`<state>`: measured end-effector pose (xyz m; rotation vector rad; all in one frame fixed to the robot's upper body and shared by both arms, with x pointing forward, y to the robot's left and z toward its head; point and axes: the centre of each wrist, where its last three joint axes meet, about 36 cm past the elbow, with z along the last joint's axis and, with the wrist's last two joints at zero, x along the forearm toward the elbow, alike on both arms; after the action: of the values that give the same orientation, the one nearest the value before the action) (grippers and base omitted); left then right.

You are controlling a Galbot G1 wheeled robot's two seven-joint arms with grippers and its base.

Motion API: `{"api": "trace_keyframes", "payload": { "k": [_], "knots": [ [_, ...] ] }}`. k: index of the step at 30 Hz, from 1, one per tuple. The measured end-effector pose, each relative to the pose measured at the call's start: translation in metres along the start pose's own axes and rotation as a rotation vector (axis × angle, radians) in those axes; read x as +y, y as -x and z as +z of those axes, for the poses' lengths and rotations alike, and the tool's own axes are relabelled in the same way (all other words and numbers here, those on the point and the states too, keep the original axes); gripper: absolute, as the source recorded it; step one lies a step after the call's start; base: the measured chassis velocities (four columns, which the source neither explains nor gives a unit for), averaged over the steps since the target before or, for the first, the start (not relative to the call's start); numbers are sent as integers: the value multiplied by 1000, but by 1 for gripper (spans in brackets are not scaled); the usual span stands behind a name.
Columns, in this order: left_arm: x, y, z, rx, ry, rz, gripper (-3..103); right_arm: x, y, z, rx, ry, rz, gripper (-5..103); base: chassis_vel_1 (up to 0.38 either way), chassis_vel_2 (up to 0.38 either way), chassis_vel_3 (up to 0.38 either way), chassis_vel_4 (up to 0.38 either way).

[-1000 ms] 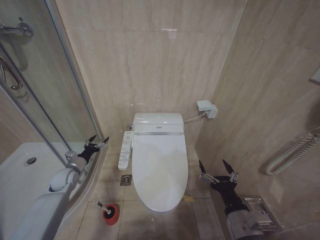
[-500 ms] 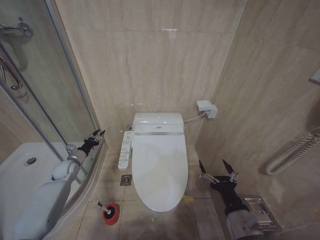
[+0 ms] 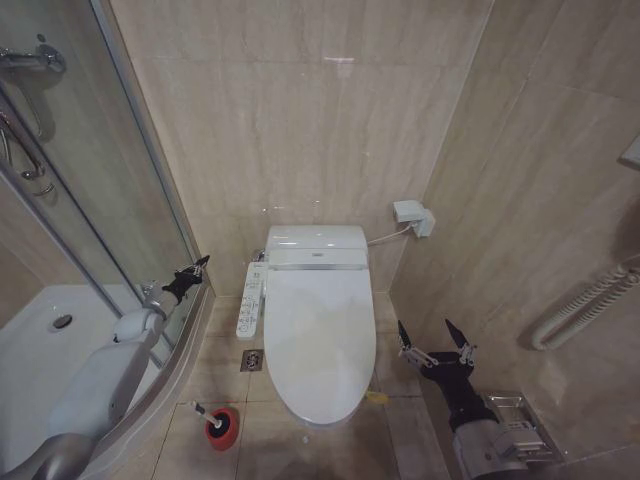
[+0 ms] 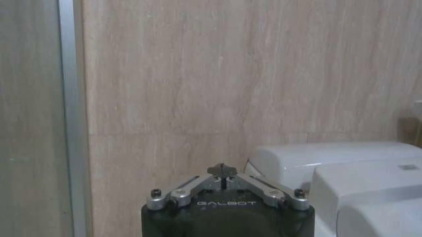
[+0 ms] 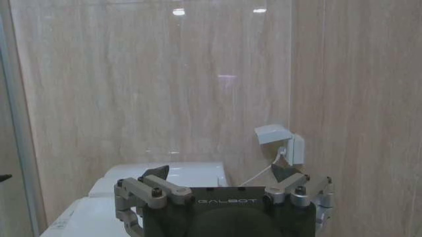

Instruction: Open the toilet lid, clean the toilet bowl with a toilet brush, close the toilet lid, and flush.

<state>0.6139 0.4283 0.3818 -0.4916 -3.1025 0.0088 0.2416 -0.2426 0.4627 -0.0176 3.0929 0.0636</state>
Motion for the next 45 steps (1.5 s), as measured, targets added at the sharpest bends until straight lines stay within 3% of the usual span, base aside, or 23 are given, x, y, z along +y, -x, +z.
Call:
{"api": "trace_keyframes", "payload": {
  "k": [8, 23, 31, 45],
  "knots": [
    [-5, 14, 9, 3, 4, 32, 0, 0, 0, 0, 0, 0, 0, 100, 0, 0, 0, 0],
    [14, 44, -16, -23, 82, 135, 0, 0, 0, 0, 0, 0, 0, 100, 0, 0, 0, 0],
    [13, 39, -10, -25, 118, 285, 0, 0, 0, 0, 0, 0, 0, 100, 0, 0, 0, 0],
    [12, 37, -7, -41, 124, 313, 0, 0, 0, 0, 0, 0, 0, 100, 0, 0, 0, 0]
  ]
}}
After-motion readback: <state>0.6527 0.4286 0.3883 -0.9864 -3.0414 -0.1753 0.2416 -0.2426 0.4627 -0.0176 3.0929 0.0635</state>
